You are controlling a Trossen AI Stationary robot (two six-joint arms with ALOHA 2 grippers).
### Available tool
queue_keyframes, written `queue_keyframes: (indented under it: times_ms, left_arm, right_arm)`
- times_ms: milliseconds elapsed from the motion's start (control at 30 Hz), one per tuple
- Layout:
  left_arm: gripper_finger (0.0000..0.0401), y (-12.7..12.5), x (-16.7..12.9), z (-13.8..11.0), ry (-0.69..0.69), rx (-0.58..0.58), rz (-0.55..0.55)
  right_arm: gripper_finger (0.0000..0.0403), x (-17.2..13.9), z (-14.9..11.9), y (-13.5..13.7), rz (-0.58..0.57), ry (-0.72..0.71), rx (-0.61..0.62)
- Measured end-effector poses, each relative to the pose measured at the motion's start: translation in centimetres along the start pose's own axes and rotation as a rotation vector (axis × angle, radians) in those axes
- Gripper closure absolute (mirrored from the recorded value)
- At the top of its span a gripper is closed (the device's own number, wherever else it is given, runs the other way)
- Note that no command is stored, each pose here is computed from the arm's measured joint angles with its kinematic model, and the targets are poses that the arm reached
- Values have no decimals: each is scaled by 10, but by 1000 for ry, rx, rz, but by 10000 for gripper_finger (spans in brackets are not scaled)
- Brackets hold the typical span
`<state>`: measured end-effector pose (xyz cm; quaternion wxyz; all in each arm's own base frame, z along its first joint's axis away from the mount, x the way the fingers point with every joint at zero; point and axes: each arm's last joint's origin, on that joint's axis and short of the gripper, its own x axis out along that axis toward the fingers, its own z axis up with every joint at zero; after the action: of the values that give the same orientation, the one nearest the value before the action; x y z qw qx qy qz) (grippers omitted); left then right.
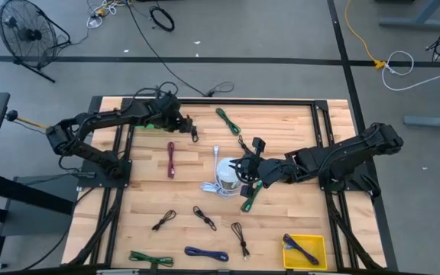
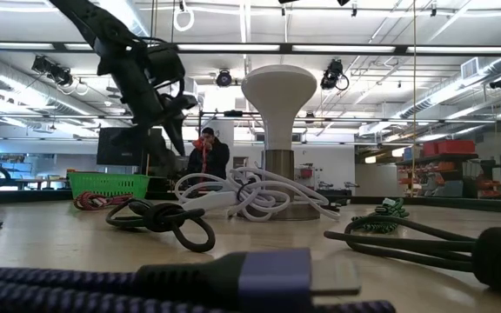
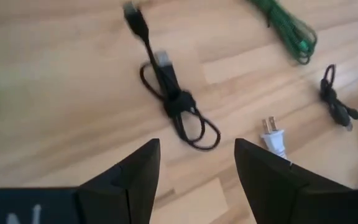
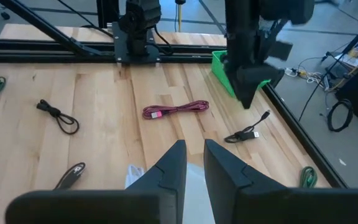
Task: Pick & Place USB Port
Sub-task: Put the plain black charger cable into the green basket
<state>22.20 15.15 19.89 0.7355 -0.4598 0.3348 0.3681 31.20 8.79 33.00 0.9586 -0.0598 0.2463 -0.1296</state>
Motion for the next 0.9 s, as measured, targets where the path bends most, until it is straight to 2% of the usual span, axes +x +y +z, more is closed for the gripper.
queue_keyframes:
  times_ms: [267, 433, 633, 767, 900]
  left_arm:
    - [190, -13, 28, -17, 13, -68, 66]
    - [190, -15, 51, -14, -30, -116, 52]
    - [190, -6, 78, -15, -12, -152, 110]
    - [190, -3, 89, -13, -27, -162, 111]
    - [190, -6, 92, -7, -92, -161, 68]
  right_arm:
    - [346, 0, 0, 1, 51, 6, -33]
    - [346, -1, -1, 4, 87, 8, -36]
    - [346, -7, -2, 13, 114, 3, -50]
    - [346, -9, -2, 16, 124, 0, -54]
    - [346, -9, -2, 18, 127, -1, -55]
